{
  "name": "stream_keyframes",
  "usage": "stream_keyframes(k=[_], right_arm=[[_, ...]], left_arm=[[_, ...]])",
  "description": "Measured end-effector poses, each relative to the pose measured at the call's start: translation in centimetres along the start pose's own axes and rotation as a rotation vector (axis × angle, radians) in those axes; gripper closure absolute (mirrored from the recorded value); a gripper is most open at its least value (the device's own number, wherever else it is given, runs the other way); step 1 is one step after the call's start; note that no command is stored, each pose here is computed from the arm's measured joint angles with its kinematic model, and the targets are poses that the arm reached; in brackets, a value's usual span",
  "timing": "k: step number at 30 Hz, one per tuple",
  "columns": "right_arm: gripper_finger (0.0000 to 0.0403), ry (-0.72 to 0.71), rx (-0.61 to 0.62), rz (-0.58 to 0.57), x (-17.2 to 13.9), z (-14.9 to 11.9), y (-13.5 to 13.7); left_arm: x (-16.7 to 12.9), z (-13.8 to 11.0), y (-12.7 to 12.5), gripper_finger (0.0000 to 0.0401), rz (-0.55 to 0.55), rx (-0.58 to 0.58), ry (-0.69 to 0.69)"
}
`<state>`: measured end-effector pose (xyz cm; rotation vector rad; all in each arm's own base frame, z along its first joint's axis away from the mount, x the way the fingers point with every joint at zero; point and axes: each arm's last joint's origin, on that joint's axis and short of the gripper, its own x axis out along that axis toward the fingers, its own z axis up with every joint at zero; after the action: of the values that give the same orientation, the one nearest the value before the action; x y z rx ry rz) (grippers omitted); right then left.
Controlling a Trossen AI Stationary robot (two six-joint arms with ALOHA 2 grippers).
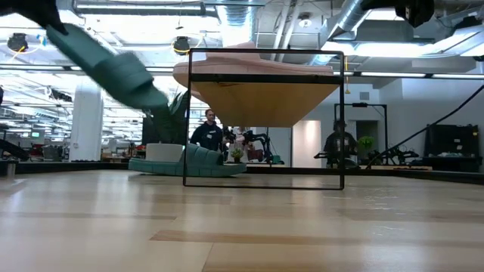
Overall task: Pick and place slides into the shelf
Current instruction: Put the bottom green slipper on the shelf
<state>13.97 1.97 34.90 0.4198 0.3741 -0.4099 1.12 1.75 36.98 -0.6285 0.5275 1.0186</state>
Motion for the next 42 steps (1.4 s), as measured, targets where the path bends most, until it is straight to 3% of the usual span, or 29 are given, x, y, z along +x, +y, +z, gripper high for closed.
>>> stream_keyframes(k=[7,13,24,32,42], right_arm=[[0.0403,0.005,-0.003,-0.004,0.0,-0.1,0.0],[0.0403,0.01,-0.012,-0.007,0.0,-0.1,-0.1],[0.0403,0.03,-0.031,-0.021,0.0,-0.3,-0.3],[0.0403,0.03,-0.067,-0.02,-0.1,-0.3,-0.3],[0.0403,0.037,-0.084,-0.025,-0.1,-0.4,-0.3]], left_arm=[[-3.2,3.5,-0.8,0.0368,-0.036,-0.01,-0.125],[-3.6,5.3,-2.8,0.0368,-0.037,0.019,-0.181],[-2.8,9.4,-9.2,0.0368,-0.424,-0.005,-0.327],[1.2,13.3,-10.8,0.0368,-0.544,0.001,-0.315],[6.5,17.9,-9.4,0.0368,-0.608,-0.108,-0.29]])
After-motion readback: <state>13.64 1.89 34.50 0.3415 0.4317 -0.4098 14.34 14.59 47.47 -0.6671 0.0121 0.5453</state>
